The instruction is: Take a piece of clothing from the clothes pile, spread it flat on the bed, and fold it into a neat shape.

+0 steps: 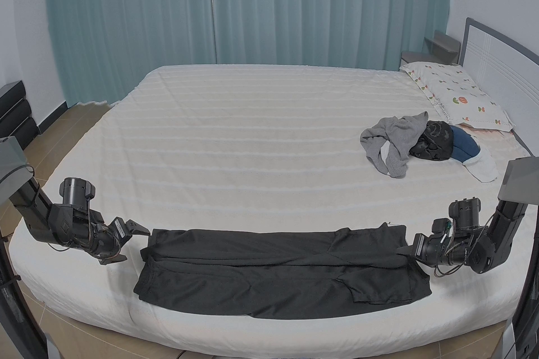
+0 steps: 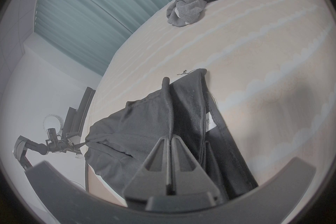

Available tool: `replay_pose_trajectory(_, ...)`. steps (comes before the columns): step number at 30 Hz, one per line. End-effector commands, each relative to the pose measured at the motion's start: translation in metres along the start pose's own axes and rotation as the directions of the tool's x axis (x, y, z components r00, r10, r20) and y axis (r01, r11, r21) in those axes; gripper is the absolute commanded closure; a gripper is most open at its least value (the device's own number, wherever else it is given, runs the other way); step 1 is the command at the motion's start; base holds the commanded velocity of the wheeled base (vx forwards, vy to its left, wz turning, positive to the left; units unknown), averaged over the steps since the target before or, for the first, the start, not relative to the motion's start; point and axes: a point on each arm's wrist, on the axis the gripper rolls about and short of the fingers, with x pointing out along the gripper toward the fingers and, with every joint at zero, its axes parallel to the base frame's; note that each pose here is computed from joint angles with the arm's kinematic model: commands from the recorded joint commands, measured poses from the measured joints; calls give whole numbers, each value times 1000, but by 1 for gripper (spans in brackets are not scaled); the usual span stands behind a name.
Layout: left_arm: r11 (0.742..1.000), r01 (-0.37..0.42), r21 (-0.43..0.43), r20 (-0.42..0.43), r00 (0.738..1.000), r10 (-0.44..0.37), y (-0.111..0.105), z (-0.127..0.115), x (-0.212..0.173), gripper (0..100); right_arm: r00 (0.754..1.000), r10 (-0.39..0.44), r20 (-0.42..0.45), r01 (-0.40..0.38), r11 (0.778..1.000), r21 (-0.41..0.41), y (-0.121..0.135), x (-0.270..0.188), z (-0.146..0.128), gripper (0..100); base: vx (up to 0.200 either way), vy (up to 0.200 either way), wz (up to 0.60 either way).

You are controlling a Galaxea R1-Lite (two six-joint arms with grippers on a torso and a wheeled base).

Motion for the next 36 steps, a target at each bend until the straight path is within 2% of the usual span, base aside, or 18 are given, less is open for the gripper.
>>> replay_pose_trajectory(1, 1000, 0, 1, -1, 1000, 0, -1, -2, -5, 0, 1000, -7, -19, 7, 1000, -5, -2, 2, -5, 100, 0, 0, 0)
replay_pose_trajectory(3, 1000, -3, 3, -6, 1000, 3, 0, -5, -6, 0, 1000, -8, -21, 8, 1000, -7, -2, 2, -5, 100, 0, 0, 0)
replay_pose_trajectory(4, 1000, -2, 5, -7, 1000, 2, -1, -6, -7, 0, 1000, -3, -15, 3, 1000, -6, -1, 1, -4, 0, 0, 0, 0)
replay_pose_trajectory(7, 1000, -4, 2, -14, 1000, 4, 0, -8, -7, 0, 1000, 13, 11, -13, 1000, 0, 6, -7, 1, 0, 0, 0, 0)
replay_pose_trajectory(12, 1000, -12, 5, -25, 1000, 12, -1, -11, -2, 0, 998, 39, 49, -43, 996, 80, 25, -26, 4, 0, 0, 0, 0)
replay_pose_trajectory(15, 1000, -18, 8, -38, 999, 18, -6, -13, 8, 0, 998, 13, 60, -20, 993, 113, 29, -33, -1, 0, 0, 0, 0)
replay_pose_trajectory(18, 999, -29, -25, -29, 999, 29, -13, -11, 18, 0, 998, -18, 67, 8, 990, 143, 33, -34, -5, 0, 0, 0, 0)
replay_pose_trajectory(22, 998, -40, -53, -7, 999, 40, -22, -10, 26, 0, 994, -59, 91, 38, 975, 218, 36, -33, -7, 0, 0, 0, 0)
replay_pose_trajectory(27, 996, -78, -42, 7, 997, 78, -24, -10, 37, 0, 993, -68, 96, 43, 970, 240, 36, -33, -7, 0, 0, 0, 0)
replay_pose_trajectory(28, 996, -78, -42, 7, 997, 78, -24, -10, 37, 100, 993, -68, 96, 43, 970, 240, 36, -33, -7, 0, 0, 0, 0)
replay_pose_trajectory(30, 993, -116, -25, 23, 993, 117, -27, -14, 45, 100, 994, -67, 91, 44, 970, 238, 40, -32, -9, 0, 0, 0, 0)
replay_pose_trajectory(36, 990, -135, -27, 52, 989, 136, -28, -13, 42, 100, 988, -112, 108, 78, 958, 276, 48, -28, -15, 0, 0, 0, 0)
